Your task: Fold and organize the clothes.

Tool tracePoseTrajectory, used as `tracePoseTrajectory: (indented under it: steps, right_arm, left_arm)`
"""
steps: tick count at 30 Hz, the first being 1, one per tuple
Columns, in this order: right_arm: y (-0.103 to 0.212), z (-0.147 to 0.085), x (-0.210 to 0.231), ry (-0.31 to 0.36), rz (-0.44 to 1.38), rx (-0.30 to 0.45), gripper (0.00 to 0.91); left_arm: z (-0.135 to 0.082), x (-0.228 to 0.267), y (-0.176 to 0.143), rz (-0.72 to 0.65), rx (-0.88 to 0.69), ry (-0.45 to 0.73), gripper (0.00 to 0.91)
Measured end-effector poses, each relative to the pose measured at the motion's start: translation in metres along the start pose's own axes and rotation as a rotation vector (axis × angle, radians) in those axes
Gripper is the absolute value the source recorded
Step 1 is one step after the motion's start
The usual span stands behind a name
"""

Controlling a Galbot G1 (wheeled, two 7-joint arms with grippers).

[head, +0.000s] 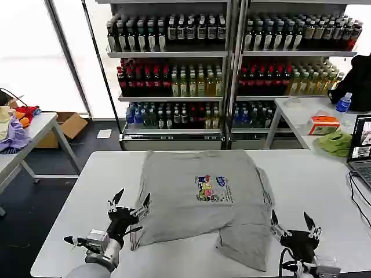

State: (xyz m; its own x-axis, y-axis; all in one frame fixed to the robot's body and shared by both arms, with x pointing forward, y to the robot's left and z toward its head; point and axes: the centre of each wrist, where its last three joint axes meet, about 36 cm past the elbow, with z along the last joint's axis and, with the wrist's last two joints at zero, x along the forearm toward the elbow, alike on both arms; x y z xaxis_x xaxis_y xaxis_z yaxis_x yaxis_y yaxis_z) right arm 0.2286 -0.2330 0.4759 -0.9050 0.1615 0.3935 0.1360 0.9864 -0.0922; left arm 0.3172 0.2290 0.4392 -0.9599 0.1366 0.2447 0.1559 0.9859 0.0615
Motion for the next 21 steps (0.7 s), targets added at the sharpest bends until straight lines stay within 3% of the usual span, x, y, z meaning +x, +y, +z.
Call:
tracePoseTrajectory:
  steps: [21]
  right_arm:
    - [0.021,0.032,0.006,0.132,-0.030,0.025,0.907]
  left_arm:
    - [0.029,0.018,0.010,0.066,-0.048,0.221,0.907]
